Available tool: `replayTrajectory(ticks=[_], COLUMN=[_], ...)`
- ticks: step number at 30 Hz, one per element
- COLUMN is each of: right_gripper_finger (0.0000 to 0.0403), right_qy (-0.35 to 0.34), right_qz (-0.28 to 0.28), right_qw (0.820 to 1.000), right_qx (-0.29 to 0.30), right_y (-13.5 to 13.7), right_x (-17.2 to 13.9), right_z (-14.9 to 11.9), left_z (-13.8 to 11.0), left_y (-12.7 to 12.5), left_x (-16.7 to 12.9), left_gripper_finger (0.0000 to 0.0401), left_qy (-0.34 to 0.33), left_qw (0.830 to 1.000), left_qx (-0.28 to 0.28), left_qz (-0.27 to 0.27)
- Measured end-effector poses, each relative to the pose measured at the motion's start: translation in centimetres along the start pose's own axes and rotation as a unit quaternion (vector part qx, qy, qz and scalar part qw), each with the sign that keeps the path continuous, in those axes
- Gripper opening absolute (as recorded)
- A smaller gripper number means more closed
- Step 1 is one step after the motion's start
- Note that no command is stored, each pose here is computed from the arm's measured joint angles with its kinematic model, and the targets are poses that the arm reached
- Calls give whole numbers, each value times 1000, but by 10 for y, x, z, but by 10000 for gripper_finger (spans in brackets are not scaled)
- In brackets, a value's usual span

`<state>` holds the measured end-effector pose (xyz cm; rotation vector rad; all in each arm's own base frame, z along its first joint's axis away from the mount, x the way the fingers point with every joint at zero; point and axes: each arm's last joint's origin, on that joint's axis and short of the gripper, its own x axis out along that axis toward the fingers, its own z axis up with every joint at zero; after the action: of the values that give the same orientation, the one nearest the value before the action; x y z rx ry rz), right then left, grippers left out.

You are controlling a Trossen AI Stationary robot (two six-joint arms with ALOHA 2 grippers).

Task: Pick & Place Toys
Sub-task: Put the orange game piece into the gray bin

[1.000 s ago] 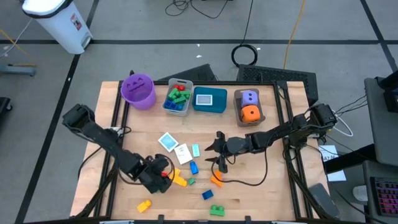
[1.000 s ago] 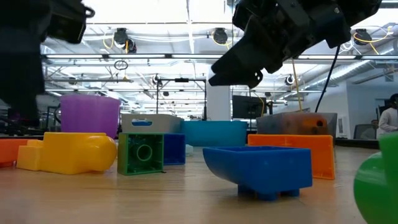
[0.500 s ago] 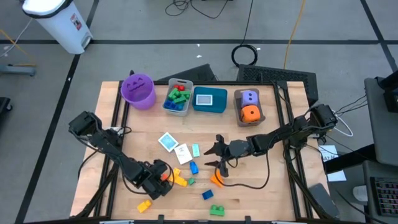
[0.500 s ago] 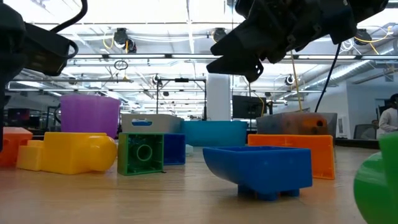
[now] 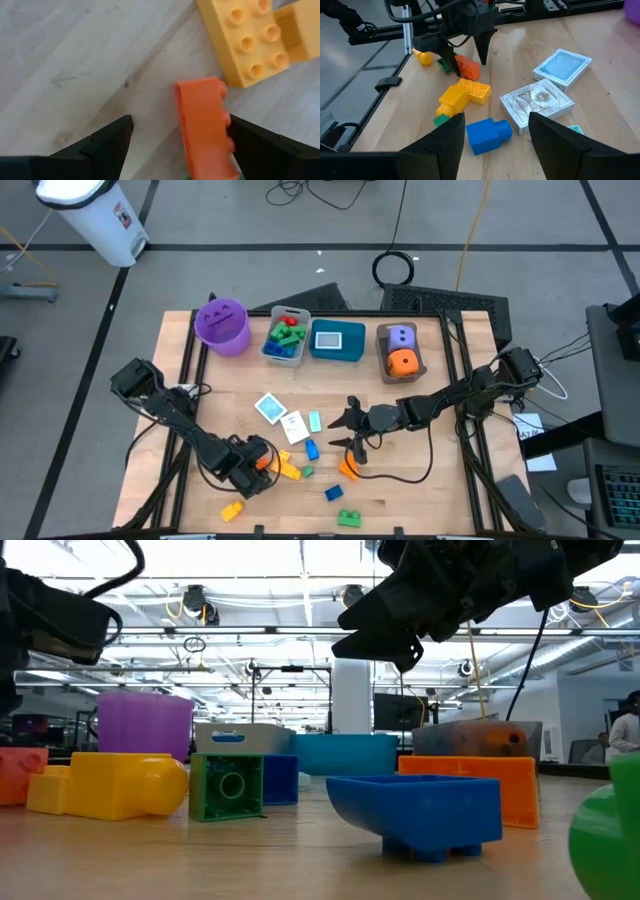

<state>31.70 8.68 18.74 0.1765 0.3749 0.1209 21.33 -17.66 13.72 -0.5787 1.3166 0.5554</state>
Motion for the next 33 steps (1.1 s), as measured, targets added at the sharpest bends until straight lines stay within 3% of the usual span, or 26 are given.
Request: replayTrajectory(ticks=[6, 9, 14, 18, 27, 33], right_gripper_finger=[210, 210, 210, 210, 210, 210], right_qy=[-3, -3, -4, -6, -7, -11], right_qz=[1, 1, 1, 1, 2, 1], right_qw=[1000, 1000, 1000, 1000, 1000, 1000], right_qx=[-1, -1, -1, -3, -3, -4], right_y=[0, 0, 0, 0, 0, 0], right_x=[0, 0, 0, 0, 0, 0], right_z=[1, 1, 1, 1, 1, 2], left_z=[7, 11, 22, 44, 97, 137], left_y=[3, 4, 9, 21, 66, 99], left_x=[1, 2, 0, -10, -67, -107], left_gripper_finger=[284, 238, 153, 97, 104, 138], left_qy=[20, 25, 28, 8, -87, -199], left_qw=[1000, 998, 988, 986, 987, 971], left_qx=[24, 49, 149, 164, 135, 124], left_qz=[6, 8, 7, 19, 7, 41])
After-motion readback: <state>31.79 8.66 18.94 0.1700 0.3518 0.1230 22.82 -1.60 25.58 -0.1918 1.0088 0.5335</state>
